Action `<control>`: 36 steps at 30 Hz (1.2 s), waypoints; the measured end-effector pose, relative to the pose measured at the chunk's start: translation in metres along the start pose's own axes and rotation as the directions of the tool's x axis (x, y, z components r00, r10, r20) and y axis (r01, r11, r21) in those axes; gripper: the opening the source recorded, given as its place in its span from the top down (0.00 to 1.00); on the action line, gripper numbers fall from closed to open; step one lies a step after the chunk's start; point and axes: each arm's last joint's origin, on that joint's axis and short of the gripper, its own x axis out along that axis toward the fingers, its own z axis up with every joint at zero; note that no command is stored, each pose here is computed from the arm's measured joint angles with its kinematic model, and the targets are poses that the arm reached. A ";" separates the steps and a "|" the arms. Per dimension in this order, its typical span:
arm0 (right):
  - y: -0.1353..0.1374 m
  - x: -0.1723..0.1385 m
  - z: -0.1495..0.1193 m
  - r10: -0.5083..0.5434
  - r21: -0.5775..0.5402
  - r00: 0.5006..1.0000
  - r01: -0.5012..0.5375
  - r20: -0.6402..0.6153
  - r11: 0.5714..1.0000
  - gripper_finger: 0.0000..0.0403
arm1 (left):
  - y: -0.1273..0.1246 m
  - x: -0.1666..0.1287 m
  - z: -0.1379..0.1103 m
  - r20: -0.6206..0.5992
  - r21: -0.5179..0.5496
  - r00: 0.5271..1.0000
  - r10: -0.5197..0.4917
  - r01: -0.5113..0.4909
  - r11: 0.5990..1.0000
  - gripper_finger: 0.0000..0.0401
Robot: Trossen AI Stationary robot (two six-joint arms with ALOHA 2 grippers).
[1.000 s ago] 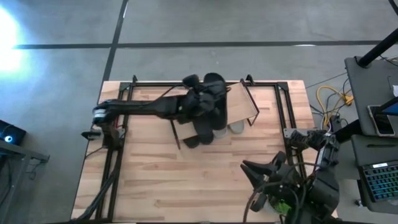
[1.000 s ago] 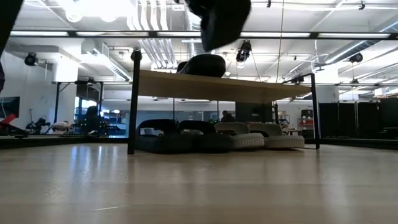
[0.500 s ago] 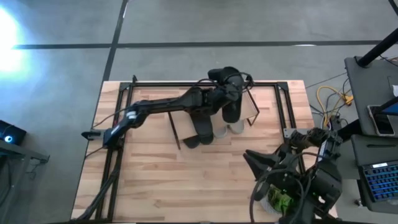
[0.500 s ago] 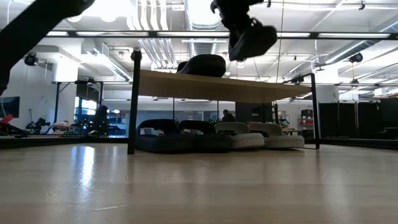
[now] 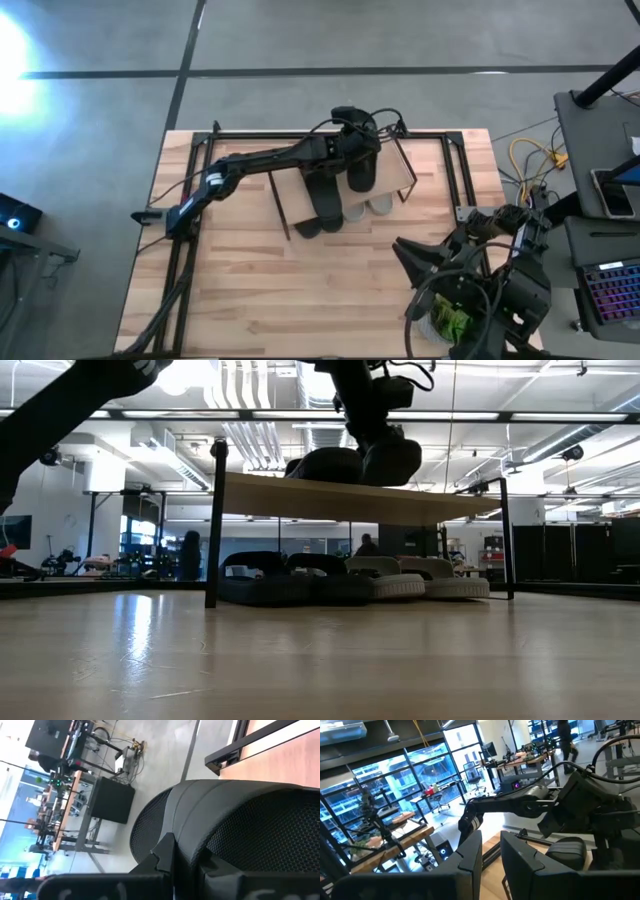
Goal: Pick and place slides into the shelf
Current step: Put the black slide on the shelf, then adjust the shelf on the table
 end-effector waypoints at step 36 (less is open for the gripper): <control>0.000 0.002 -0.002 -0.003 -0.017 0.999 0.003 -0.033 1.000 0.84 | -0.033 0.008 -0.017 -0.053 -0.073 0.988 -0.145 0.141 0.987 0.61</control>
